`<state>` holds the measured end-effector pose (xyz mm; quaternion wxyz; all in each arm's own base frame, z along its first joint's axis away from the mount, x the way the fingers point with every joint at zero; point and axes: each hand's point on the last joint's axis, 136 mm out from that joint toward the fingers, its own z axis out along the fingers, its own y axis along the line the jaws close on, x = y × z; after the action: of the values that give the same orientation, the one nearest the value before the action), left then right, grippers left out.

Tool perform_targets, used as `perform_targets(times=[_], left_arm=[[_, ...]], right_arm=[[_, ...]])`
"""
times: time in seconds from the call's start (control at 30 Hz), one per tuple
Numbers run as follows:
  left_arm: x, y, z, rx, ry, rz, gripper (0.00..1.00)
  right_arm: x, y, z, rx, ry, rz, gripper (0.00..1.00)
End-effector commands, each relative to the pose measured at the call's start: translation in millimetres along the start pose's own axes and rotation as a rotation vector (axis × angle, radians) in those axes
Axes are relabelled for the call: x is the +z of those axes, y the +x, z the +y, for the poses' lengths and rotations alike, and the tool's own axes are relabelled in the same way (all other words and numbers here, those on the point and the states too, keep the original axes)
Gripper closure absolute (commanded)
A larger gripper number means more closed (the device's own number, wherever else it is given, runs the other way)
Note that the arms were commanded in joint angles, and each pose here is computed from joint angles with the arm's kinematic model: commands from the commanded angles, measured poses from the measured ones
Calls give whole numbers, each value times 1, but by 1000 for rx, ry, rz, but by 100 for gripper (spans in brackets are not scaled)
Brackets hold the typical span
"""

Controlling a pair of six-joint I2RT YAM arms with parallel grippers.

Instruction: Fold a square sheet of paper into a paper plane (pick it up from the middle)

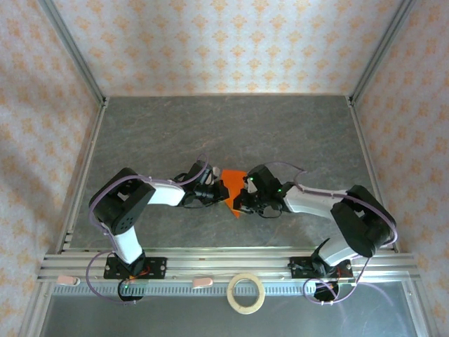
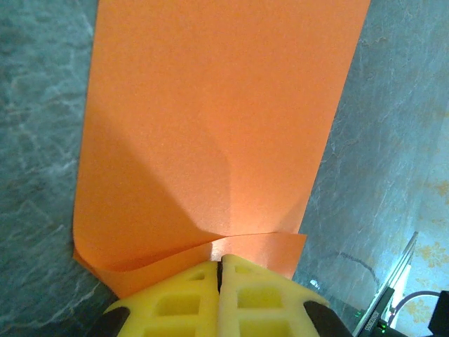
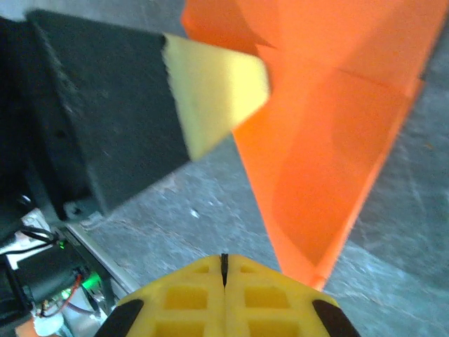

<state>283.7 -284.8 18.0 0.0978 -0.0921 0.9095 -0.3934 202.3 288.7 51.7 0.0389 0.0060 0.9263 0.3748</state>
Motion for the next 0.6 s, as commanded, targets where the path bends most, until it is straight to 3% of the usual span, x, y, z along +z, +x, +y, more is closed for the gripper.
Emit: perform_targets(times=[0.0, 0.2, 0.57], left_arm=[[3, 8, 30, -22, -90, 13, 100], [4, 8, 31, -24, -95, 10, 100], [4, 9, 41, -47, -127, -1, 100]], right_arm=[[13, -14, 5, 27, 4, -44, 98], [29, -6, -27, 58, 101, -27, 98], [4, 54, -61, 91, 88, 54, 97]])
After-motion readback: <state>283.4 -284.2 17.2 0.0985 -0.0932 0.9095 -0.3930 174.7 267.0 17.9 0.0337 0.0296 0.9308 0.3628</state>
